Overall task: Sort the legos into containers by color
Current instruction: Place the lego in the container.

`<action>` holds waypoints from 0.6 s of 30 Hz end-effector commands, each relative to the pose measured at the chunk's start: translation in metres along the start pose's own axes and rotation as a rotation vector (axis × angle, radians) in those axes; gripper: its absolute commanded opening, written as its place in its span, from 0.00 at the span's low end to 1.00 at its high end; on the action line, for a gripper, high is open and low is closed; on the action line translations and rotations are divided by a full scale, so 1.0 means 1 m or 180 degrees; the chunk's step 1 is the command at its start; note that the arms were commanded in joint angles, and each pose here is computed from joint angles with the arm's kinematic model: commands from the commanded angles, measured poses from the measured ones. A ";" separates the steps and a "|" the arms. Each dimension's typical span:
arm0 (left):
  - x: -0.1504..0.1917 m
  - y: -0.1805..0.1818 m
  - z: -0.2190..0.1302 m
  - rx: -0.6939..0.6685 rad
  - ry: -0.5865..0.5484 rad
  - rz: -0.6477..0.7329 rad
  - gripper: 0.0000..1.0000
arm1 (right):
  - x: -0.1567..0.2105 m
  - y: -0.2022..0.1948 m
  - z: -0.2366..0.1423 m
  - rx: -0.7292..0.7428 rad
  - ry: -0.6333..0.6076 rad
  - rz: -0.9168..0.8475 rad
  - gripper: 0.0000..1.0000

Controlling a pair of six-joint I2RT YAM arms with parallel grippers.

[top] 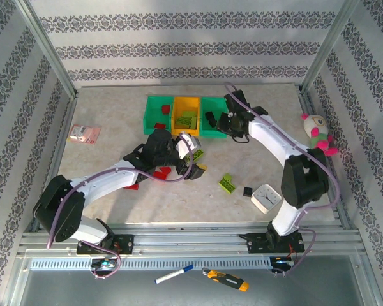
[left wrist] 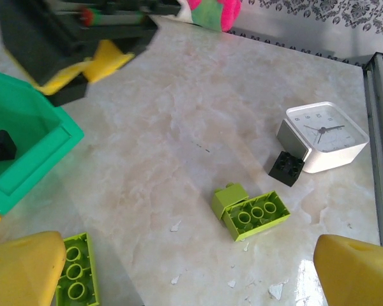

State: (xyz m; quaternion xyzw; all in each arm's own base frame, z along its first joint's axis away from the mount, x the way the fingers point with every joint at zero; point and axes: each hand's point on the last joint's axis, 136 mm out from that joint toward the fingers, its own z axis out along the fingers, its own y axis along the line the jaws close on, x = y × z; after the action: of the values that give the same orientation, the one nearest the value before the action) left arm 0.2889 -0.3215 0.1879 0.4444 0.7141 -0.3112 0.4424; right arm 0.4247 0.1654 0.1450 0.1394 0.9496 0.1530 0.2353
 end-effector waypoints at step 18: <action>-0.009 -0.004 -0.011 -0.0124 -0.0259 0.0110 0.99 | -0.068 0.031 0.039 0.0061 -0.0294 -0.0319 0.58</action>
State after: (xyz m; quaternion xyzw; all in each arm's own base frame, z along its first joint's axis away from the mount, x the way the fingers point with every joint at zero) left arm 0.2877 -0.3115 0.1871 0.4336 0.7134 -0.2957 0.4643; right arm 0.5070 0.1870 0.1269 0.1033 0.9499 0.1292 0.2653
